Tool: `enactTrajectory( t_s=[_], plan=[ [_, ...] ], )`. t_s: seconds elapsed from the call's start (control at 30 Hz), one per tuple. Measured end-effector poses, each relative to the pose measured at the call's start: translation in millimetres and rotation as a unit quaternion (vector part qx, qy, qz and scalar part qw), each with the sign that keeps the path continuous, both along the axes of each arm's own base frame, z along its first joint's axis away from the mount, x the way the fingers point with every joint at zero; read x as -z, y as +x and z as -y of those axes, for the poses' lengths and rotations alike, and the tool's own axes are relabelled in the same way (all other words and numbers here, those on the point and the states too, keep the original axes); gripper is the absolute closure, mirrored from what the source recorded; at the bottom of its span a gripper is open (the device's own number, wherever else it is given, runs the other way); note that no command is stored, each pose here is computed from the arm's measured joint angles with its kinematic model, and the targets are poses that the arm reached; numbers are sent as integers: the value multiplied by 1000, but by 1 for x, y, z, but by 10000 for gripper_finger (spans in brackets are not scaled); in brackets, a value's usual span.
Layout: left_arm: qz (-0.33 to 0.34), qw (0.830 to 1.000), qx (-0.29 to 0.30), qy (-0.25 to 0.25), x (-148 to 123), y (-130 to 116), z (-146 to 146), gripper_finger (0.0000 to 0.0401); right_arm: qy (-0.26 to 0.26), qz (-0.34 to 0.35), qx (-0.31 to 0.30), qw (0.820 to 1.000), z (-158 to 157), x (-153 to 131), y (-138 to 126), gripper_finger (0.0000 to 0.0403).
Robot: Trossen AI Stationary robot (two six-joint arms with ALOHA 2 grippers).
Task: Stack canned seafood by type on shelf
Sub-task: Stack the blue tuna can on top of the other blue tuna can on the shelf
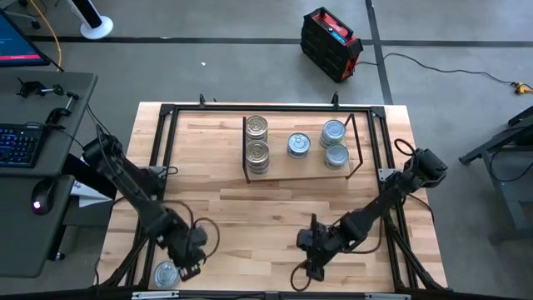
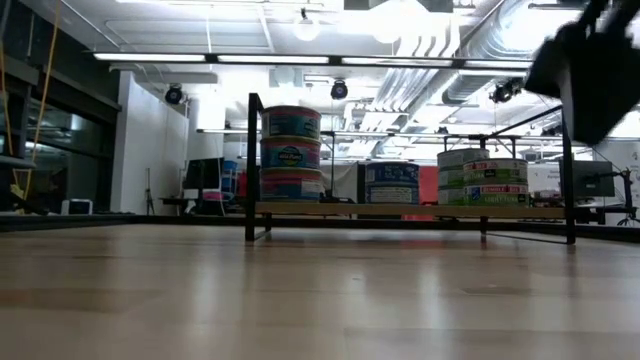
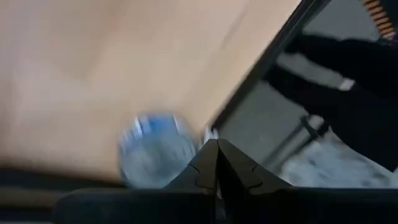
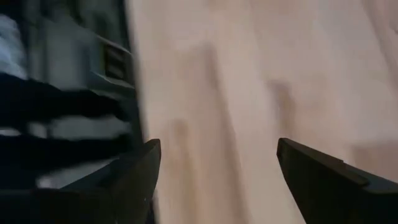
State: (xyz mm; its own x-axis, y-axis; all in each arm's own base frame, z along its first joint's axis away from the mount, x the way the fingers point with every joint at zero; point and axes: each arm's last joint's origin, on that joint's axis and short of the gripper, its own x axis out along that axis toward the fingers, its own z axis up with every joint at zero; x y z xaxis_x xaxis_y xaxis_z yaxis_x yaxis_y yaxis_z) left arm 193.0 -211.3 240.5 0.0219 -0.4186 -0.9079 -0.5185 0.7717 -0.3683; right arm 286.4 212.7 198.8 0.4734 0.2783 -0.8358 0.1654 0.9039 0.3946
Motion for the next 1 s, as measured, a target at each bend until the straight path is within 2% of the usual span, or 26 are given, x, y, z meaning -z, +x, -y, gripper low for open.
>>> enactTrajectory(
  t_s=[0.07,0.23,0.37,0.53,0.6,0.7,0.9,0.93,1.0],
  plan=[
    [-52,998,-18,-18,8,-6,13,401,7,29,-9,1000,-5,-2,1,91],
    [-160,986,-44,1,32,-18,34,401,-33,90,-37,995,-4,-6,8,91],
    [-192,978,-72,26,45,-19,40,401,-53,99,-46,993,5,-6,15,91],
    [-207,975,-70,47,59,-19,45,401,-83,66,-43,993,21,-1,19,107],
    [-214,973,-70,56,66,-18,46,401,-101,63,-53,992,25,0,19,132],
    [-227,968,-77,75,77,-15,46,401,-123,59,-71,988,28,1,18,193],
    [-241,964,-77,88,92,-8,45,401,-157,19,-91,983,36,-7,3,373],
    [-238,964,-78,90,93,-5,43,401,-163,15,-94,982,37,-11,-1,387],
    [-223,967,-81,94,94,4,36,401,-180,9,-83,980,41,-19,-9,384]
  ],
)
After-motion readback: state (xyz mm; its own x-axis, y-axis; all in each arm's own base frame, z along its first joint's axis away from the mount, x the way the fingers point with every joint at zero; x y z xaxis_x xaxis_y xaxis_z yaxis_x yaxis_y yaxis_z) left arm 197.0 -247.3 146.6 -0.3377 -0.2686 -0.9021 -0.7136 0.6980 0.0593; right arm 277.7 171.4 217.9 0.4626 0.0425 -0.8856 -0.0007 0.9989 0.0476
